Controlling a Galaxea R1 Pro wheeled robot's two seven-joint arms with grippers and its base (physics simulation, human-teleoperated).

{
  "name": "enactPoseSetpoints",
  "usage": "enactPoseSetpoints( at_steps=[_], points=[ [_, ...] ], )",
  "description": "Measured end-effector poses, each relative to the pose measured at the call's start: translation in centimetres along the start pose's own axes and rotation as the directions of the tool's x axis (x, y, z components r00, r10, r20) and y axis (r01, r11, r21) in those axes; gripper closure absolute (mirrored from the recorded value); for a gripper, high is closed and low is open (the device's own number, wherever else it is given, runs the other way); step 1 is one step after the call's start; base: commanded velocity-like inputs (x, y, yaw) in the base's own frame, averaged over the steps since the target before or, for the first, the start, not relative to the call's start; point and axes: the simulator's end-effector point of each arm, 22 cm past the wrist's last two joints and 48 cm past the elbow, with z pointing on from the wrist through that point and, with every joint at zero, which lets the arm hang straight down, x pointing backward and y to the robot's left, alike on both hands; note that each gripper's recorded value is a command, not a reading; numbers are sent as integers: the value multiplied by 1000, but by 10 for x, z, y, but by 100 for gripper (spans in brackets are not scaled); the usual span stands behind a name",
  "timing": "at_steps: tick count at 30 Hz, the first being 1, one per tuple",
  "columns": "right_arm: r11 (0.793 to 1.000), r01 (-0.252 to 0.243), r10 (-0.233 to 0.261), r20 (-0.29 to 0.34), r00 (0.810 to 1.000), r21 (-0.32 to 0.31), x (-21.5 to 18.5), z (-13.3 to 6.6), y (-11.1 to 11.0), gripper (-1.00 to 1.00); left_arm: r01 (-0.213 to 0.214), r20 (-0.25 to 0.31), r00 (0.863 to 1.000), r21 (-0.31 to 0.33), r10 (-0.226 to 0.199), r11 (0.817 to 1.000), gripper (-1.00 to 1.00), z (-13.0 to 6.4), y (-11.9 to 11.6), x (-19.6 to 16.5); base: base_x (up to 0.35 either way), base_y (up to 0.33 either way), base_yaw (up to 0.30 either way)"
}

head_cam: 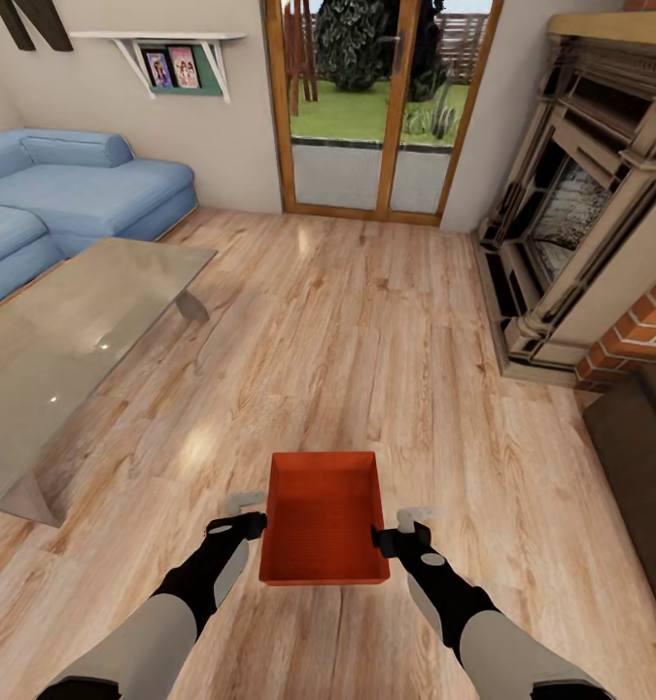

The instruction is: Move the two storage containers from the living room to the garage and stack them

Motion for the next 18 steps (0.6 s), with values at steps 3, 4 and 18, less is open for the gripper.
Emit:
enactPoseSetpoints(
  at_steps=[3,4,18],
  points=[
    [1000,-13,13,-1,1000,3,3,4,-1,-100,-111,26,994,29,110,993,-100,0,-22,0,0,0,0],
    [1000,-21,21,-2,1000,6,4,5,-2,-100,-117,28,993,31,117,993,-100,1,-23,1,0,0,0],
    [991,-118,117,19,993,67,13,23,-26,-100,-129,28,991,35,128,991,-100,20,-27,11,0,0,0]
  ],
)
